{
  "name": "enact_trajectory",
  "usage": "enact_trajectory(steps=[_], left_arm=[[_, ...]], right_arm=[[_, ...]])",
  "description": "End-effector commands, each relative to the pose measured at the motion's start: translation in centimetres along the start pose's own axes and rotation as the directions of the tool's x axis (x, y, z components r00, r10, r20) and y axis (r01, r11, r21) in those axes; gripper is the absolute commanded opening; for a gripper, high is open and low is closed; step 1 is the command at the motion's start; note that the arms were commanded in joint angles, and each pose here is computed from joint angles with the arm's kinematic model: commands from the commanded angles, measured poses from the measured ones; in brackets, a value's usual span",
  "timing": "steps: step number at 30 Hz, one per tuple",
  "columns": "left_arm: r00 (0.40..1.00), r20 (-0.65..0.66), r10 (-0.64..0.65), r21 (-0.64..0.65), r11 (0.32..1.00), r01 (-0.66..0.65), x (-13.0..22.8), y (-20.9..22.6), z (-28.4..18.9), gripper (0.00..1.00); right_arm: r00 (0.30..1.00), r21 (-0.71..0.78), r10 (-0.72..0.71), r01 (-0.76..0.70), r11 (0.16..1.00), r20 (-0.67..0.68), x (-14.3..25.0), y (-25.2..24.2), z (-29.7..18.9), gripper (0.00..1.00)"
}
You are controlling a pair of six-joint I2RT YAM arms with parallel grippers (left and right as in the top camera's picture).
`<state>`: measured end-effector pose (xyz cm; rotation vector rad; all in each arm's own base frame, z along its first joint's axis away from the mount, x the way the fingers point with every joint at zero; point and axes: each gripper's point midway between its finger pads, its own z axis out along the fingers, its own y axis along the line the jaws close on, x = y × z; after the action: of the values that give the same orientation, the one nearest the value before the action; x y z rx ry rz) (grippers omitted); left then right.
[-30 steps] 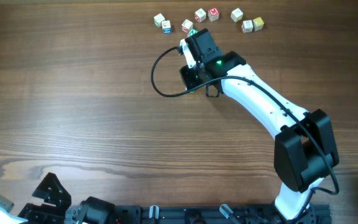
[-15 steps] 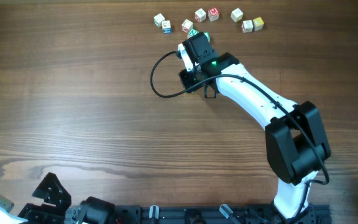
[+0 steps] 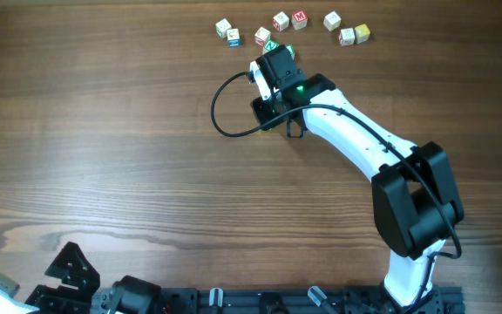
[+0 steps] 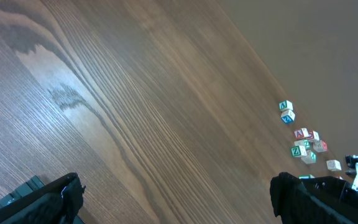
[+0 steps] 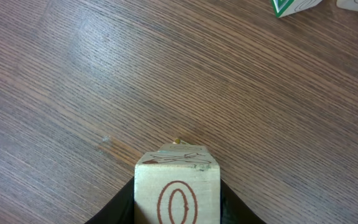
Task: Form a tower
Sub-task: 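Lower the O block onto the H block and hold it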
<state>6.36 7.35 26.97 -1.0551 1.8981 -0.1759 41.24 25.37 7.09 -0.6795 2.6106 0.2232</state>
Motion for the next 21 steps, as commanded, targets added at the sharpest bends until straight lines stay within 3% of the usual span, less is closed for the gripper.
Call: enact_trajectory(steps=[1, 4, 12, 13, 15, 16, 21], left_arm=[[1.000, 0.017, -0.014, -0.007, 1.000, 0.014, -0.20, 0.19, -0.03, 1.00], [1.000, 0.017, -0.015, -0.007, 1.000, 0.015, -0.20, 0.20, -0.03, 1.00], [1.000, 0.017, -0.014, -0.007, 1.000, 0.014, -0.20, 0.19, -0.03, 1.00], [1.000, 0.017, -0.014, -0.007, 1.000, 0.014, -0.20, 0.19, -0.03, 1.00], [1.000, 0.017, -0.014, -0.007, 1.000, 0.014, -0.20, 0.19, -0.03, 1.00], [1.000, 0.017, -0.015, -0.007, 1.000, 0.015, -0.20, 0.20, -0.03, 1.00], [1.000, 0.017, -0.015, -0.007, 1.000, 0.015, -0.20, 0.20, -0.03, 1.00]], right_arm=[[1.000, 0.017, -0.011, 0.011, 1.000, -0.009, 0.16, -0.38, 0.42, 0.35], [1.000, 0.017, -0.010, 0.011, 1.000, -0.012, 0.25, -0.38, 0.42, 0.36], [1.000, 0.017, -0.010, 0.011, 1.000, -0.014, 0.29, -0.38, 0.42, 0.52], [1.000, 0.017, -0.010, 0.011, 1.000, -0.014, 0.28, -0.38, 0.42, 0.57], [1.000, 0.017, -0.010, 0.011, 1.000, -0.014, 0.29, -0.38, 0.42, 0.91], [1.000, 0.017, -0.010, 0.010, 1.000, -0.014, 0.30, -0.38, 0.42, 1.00], [0.999, 0.018, 0.002, -0.001, 1.000, -0.039, 0.94, -0.42, 1.22, 1.00]])
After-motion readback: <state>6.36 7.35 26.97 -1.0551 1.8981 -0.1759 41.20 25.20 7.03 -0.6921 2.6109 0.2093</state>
